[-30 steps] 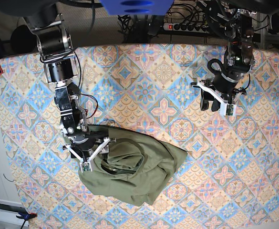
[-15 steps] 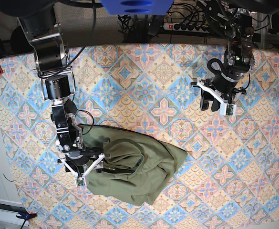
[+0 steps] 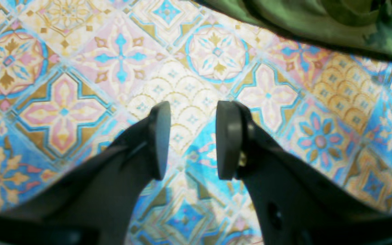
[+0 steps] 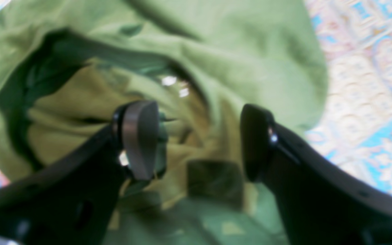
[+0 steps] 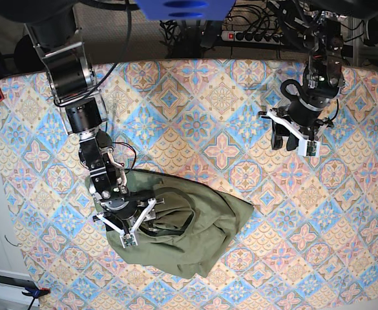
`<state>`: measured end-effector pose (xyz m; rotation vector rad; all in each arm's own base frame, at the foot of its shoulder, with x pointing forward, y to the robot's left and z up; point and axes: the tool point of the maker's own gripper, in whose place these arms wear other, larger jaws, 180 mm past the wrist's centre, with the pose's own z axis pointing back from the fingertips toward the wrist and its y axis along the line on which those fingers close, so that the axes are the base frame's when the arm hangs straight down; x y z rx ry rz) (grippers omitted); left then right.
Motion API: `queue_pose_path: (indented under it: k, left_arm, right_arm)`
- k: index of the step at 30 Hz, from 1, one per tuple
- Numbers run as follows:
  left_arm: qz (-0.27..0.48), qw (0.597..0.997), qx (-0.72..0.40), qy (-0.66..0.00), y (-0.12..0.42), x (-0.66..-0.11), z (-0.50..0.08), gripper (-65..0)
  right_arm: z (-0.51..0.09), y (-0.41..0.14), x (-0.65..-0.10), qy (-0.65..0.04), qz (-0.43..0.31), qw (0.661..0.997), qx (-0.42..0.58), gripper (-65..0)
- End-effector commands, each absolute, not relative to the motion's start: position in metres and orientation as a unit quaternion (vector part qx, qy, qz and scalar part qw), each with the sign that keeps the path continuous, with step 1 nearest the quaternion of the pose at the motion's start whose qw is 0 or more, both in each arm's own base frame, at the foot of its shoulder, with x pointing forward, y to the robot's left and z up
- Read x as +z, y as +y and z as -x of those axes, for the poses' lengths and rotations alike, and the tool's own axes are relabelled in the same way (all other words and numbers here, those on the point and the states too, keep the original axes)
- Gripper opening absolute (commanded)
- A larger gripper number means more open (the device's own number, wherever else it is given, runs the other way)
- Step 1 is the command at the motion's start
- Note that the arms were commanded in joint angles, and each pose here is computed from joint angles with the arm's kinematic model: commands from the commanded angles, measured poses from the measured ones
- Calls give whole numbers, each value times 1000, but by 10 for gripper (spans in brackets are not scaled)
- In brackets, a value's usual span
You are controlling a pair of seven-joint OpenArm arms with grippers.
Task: Layout the t-shirt on the table in an organized manner, then fold the t-shirt properly
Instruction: 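Grasp the green t-shirt fabric with the right gripper, then drag the held shirt away from the left gripper with the right gripper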
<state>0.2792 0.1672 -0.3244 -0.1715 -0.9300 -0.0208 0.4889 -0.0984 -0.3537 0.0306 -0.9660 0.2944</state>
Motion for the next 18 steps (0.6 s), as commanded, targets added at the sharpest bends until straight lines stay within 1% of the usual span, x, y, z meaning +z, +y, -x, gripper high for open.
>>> queue_pose_path:
  k: [1,5,6,7,9,12,14,17,18]
  left_arm:
    - [80,880,-15,-468,169,-313,-284,-426]
    - [85,880,-11,-468,165,-313,-284,-426]
    - [84,880,-12,-468,165,-313,-284,-426]
    - [84,880,-12,-468,165,-313,-284,-426]
    - [85,879,-12,-469,165,-313,-285,-426]
    - [84,879,-11,-470,166,-312,-286,-426]
    - [83,879,-11,-470,166,-312,-286,-426]
    - [84,878,-11,-472,166,-311,-286,-426]
    - [85,878,-10,-472,166,-311,-286,-426]
  right_arm:
    - [-503,-99,-331,-490,-12,861,139,-362]
    - [-503,-100,-333,-488,-14,862,137,-589]
    - [-503,-99,-332,-488,-14,862,137,-633]
    - [-502,-102,-333,-486,-12,863,137,-650]
    - [-501,-101,-330,-488,-13,862,138,-639]
    - [-490,-113,-325,-496,-9,858,134,-641]
    - [-483,-120,-311,-513,-16,850,115,-641]
    - [-463,-140,-299,-518,-20,852,75,-641]
    - [-458,-141,-298,-515,-23,854,75,-641]
